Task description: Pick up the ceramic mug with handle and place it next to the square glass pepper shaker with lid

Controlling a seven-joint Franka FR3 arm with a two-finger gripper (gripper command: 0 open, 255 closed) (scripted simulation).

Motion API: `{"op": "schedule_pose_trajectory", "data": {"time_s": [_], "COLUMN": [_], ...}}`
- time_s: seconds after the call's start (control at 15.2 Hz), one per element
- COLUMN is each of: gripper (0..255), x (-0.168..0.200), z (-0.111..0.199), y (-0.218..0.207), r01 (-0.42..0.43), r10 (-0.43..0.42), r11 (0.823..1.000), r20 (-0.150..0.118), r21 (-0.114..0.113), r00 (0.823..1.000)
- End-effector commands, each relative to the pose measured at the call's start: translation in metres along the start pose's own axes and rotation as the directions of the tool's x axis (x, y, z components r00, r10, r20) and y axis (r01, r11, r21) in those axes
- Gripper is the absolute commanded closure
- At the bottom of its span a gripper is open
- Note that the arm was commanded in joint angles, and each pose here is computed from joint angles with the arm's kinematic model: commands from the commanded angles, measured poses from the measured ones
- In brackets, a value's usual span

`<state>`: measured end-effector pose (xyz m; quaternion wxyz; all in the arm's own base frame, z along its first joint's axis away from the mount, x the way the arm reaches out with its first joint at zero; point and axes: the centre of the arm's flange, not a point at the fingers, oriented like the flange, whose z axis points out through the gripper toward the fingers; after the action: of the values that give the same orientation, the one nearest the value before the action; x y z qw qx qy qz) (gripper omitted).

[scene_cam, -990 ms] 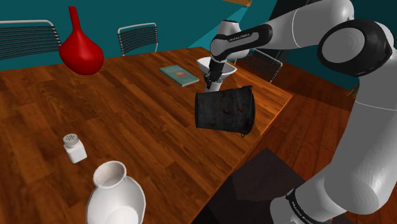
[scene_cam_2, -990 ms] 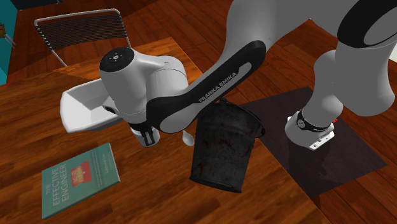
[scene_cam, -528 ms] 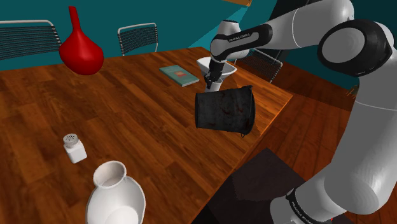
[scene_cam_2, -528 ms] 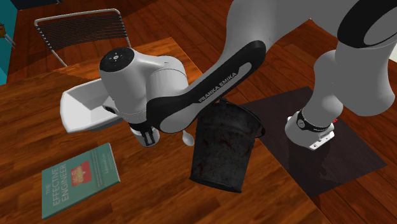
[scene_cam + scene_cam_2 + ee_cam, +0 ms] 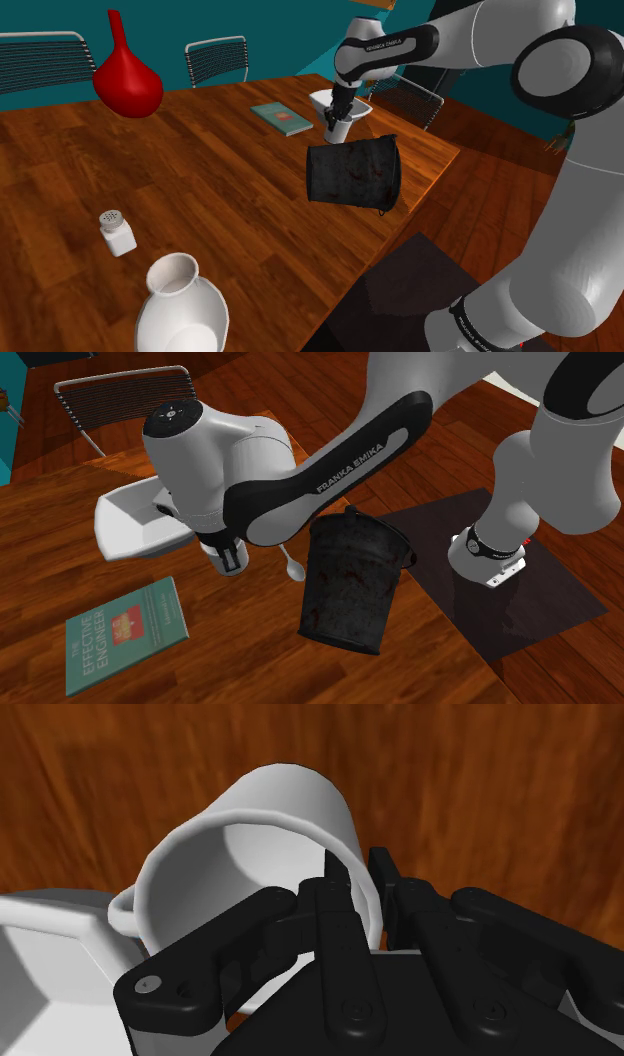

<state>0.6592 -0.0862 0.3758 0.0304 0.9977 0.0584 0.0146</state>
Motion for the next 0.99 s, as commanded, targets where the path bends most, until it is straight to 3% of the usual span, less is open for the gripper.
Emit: {"op": "schedule_pose_trajectory", "data": {"time_s": [0.0,0.92], "gripper": [255,255], "x": [0.002,0.004], "z": [-0.011,-0.085], "y": [0.001,0.006], "r01": [0.000,0.000], "r10": [0.000,0.000], "r11": [1.000,1.000], "r20": [0.000,0.000], "r21": [0.000,0.000], "r00": [1.000,1.000]}}
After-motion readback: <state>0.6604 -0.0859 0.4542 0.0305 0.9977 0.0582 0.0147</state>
